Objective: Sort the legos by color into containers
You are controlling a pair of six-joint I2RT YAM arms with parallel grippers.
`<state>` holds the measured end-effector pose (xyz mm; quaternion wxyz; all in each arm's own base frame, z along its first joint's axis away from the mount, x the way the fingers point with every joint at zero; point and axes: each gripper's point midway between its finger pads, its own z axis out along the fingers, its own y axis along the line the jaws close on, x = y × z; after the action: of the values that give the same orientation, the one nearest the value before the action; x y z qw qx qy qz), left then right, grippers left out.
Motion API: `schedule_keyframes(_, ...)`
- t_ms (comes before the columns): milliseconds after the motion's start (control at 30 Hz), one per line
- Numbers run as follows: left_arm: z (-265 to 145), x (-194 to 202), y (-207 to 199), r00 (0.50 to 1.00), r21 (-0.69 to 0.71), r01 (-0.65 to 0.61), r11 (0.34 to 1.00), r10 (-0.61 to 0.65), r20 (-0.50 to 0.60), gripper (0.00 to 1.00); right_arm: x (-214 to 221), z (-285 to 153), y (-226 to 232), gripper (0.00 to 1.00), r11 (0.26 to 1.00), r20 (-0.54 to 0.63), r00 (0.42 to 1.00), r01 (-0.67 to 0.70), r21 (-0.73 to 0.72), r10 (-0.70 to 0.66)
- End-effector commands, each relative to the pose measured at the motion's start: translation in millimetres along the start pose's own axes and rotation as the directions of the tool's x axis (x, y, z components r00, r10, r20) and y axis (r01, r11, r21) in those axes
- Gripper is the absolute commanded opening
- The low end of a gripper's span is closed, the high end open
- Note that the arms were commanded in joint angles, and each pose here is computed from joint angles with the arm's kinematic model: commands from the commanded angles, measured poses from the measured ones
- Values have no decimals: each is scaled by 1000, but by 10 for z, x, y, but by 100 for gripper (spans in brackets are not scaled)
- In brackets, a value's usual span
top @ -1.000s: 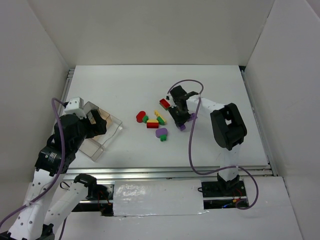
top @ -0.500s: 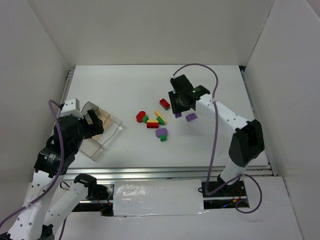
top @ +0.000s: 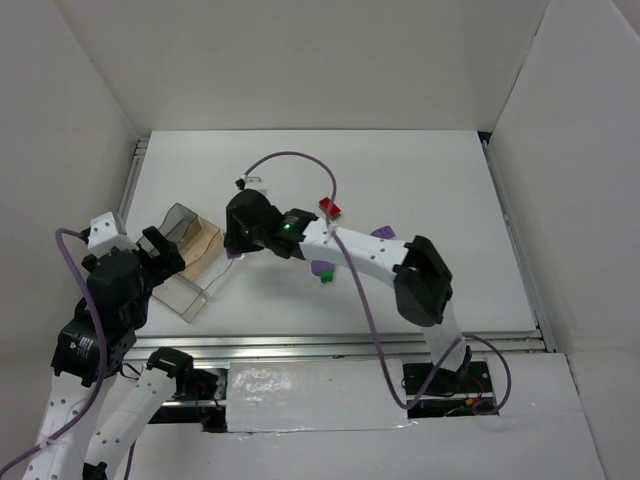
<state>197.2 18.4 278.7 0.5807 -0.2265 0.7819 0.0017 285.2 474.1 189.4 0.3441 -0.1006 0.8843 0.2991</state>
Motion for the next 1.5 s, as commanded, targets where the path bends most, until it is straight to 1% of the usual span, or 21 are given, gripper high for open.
schedule_keyframes(0,-25,-156,-49,998,15,35,999,-36,46,100,-277,310,309,0,992,103,987,-124,-26,126)
schedule_keyframes(100,-9,-136,-74,999,24,23,999,-24,34,100,-227,562,337,1,993,93,989,-117,5,117)
schedule_keyframes(233,10,-108,-128,1000,49,6,999,-7,21,99,-141,717,315,10,995,80,992,-103,13,102)
schedule_keyframes(267,13,-115,-141,1000,54,4,999,-5,22,100,-150,748,319,21,995,87,991,-101,5,101)
schedule_keyframes(433,32,-82,-186,1000,72,-11,997,11,4,100,-148,850,431,36,998,76,996,-45,-44,48)
schedule_keyframes(533,30,-77,-194,1000,78,-12,997,11,2,100,-131,932,476,50,998,57,998,-11,-58,14)
schedule_keyframes(567,27,-81,-197,1000,81,-12,997,12,4,99,-104,957,465,57,999,48,999,-7,-54,9)
schedule_keyframes(633,17,-91,-202,1000,86,-10,996,9,9,100,-77,947,480,62,998,41,999,6,-67,-4)
schedule_keyframes(700,16,-85,-198,1000,86,-10,996,9,9,100,-179,843,549,78,996,68,998,13,-93,-6)
schedule_keyframes(833,10,-91,-200,1000,89,-10,996,9,11,100,-284,700,431,81,998,97,995,27,-63,-21)
schedule_keyframes(933,3,-89,-195,1000,89,-9,996,8,10,99,-559,247,91,81,1000,175,985,7,11,-9)
schedule_keyframes(1033,-16,-104,-200,1000,99,-5,995,3,19,100,-741,-168,-712,82,983,230,971,-105,152,68)
schedule_keyframes(1100,-28,-108,-209,1000,109,-6,994,3,24,100,-805,-519,-1555,82,903,278,948,-250,349,155)
schedule_keyframes(1133,-26,-106,-216,1000,112,-5,994,2,23,100,-740,-677,-1888,86,853,279,943,-290,435,179)
schedule_keyframes(1167,-21,-102,-225,1000,116,-10,993,8,21,100,-810,-820,-2272,87,793,330,918,-364,489,218)
schedule_keyframes(1233,-8,-86,-265,1000,133,-18,991,17,12,100,-680,-1068,-2753,92,705,351,908,-402,584,226)
schedule_keyframes(1267,-4,-81,-278,1000,138,-21,990,20,9,100,-634,-1153,-3030,92,662,351,907,-411,627,231)
schedule_keyframes(1333,19,-42,-317,999,152,-32,988,34,-10,100,-512,-1233,-3296,94,602,310,920,-391,696,239)
schedule_keyframes(1367,24,-38,-325,999,154,-33,988,36,-13,100,-535,-1274,-3386,94,568,323,908,-420,708,268)
schedule_keyframes(1400,34,-21,-336,999,156,-36,987,40,-22,100,-397,-1293,-3571,95,510,297,900,-428,746,320)
schedule_keyframes(1467,44,-11,-347,999,160,-40,986,45,-26,99,-363,-1261,-3634,95,459,339,867,-484,745,365)
